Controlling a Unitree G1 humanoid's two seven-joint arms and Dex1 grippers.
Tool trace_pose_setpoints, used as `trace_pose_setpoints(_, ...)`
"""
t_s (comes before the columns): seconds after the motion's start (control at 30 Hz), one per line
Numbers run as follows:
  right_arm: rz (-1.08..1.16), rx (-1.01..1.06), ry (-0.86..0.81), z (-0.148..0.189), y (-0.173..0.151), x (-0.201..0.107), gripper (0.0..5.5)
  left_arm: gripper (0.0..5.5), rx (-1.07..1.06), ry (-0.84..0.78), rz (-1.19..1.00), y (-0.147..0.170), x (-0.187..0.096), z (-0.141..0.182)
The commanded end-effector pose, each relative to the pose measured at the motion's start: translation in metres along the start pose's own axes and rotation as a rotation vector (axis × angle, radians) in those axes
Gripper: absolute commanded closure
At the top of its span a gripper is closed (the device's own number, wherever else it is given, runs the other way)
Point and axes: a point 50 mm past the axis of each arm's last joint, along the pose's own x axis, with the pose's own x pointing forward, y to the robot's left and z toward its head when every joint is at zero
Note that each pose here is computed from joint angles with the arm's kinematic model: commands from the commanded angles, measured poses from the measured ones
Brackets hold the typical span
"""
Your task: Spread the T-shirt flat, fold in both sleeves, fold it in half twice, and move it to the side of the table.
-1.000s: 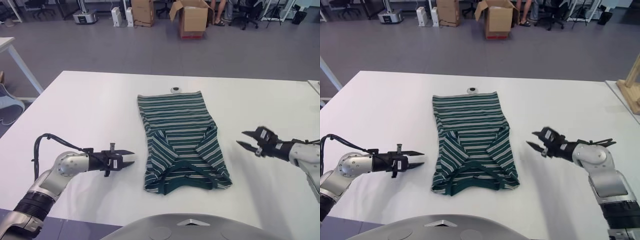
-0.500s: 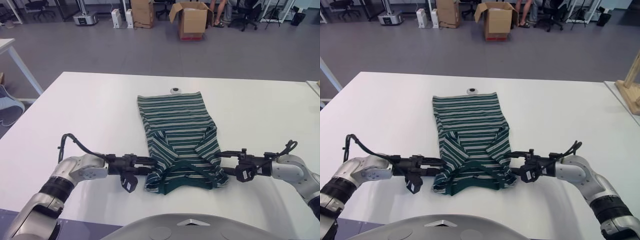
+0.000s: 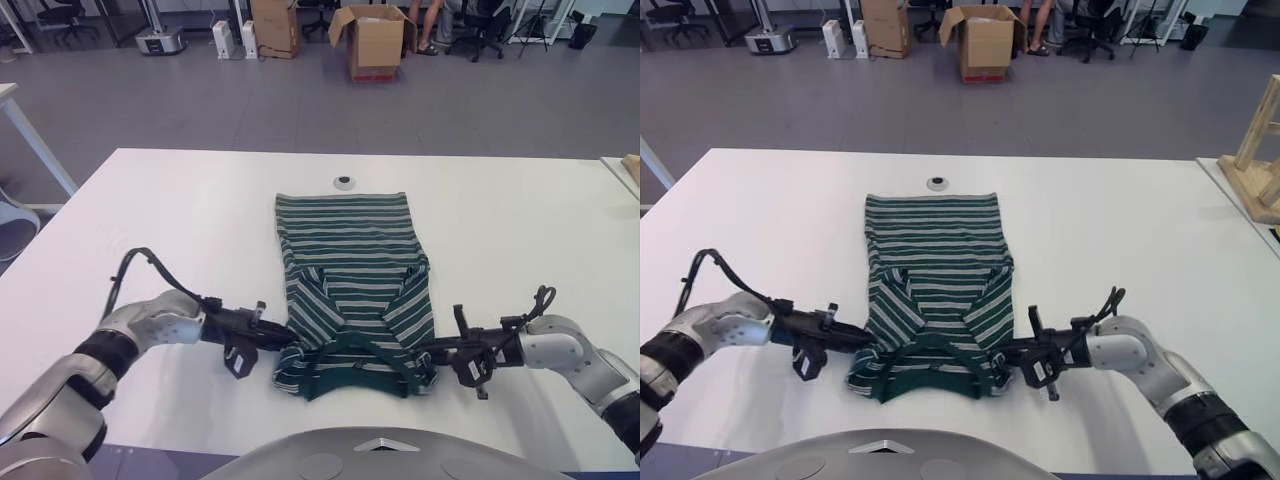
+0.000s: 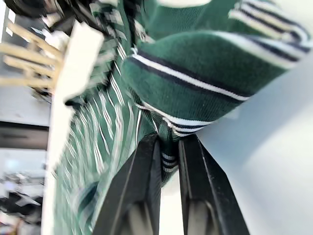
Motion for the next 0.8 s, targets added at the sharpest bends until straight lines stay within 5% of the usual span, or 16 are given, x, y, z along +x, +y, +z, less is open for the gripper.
trace_pose_setpoints(0.03, 0.11, 0.351, -0.119, 0.034, 0.003, -0.006, 5.42, 5.35, -0.473, -0.012, -0.438, -0.119, 0.008, 0.023)
trace_pose_setpoints(0.2, 0.194, 0.707, -0.202, 0.047, -0.013, -0.032, 5.42, 5.5, -0.726, -0.127, -0.371, -0.087, 0.004, 0.043)
trace_pose_setpoints(0.27, 0.152, 0.797, -0.252, 0.047, -0.03, -0.043, 5.42, 5.5, -0.875, -0.246, -0.324, -0.048, -0.01, 0.058)
trace_pose_setpoints(0.37, 0.072, 0.888, -0.316, 0.042, -0.057, -0.061, 5.42, 5.5, -0.968, -0.433, -0.136, 0.054, -0.044, 0.062)
trace_pose_setpoints(0.43, 0.009, 0.925, -0.339, 0.034, -0.077, -0.072, 5.42, 5.5, -0.961, -0.421, -0.063, 0.108, -0.067, 0.047)
trace_pose_setpoints(0.53, -0.071, 0.954, -0.373, 0.022, -0.102, -0.075, 5.42, 5.5, -1.017, -0.393, -0.011, 0.159, -0.062, 0.035)
trace_pose_setpoints(0.67, -0.304, 1.05, -0.381, -0.024, -0.153, -0.062, 5.42, 5.5, -1.153, -0.262, 0.152, 0.178, -0.035, -0.023)
trace_pose_setpoints(0.8, -0.468, 1.152, -0.291, -0.057, -0.176, -0.034, 5.42, 5.5, -1.303, -0.083, 0.327, 0.155, -0.019, -0.069)
